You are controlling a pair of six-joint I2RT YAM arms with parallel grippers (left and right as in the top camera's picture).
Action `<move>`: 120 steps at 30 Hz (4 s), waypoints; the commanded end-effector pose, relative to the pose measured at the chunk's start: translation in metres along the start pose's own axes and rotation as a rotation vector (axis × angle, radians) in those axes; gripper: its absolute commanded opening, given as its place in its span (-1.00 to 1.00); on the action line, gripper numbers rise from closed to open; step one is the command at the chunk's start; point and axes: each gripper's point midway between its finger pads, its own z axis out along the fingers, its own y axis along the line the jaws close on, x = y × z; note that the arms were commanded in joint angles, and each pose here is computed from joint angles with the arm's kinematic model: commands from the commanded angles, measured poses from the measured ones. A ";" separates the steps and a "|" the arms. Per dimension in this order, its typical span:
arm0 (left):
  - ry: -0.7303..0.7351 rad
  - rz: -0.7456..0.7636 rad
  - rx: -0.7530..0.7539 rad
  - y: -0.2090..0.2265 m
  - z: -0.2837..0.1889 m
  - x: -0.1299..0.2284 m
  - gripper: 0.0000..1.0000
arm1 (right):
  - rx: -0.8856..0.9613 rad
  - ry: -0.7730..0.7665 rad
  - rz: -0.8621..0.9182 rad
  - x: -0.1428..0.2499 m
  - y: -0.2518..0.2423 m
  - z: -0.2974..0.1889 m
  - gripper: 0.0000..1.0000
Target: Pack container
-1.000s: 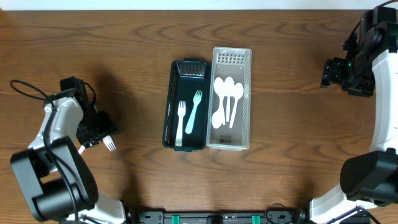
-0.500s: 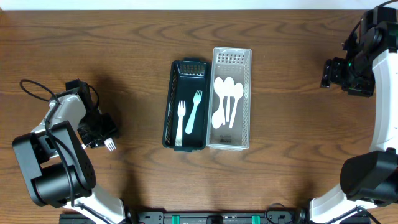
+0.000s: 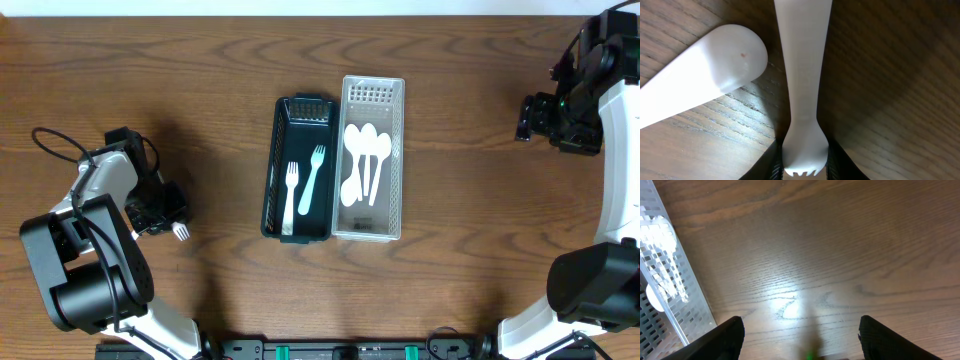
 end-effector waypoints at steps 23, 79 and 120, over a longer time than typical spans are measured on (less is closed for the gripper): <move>-0.360 0.602 0.159 -0.206 -0.181 0.074 -0.77 | 0.005 -0.020 -0.018 -0.006 0.000 0.000 0.54; -0.579 0.076 -0.009 0.004 -0.249 0.015 -0.08 | 0.006 -0.017 -0.018 -0.005 0.000 0.000 0.54; -0.269 -1.710 0.181 0.117 -0.030 0.016 0.50 | 0.004 0.039 0.025 0.009 -0.001 0.000 0.59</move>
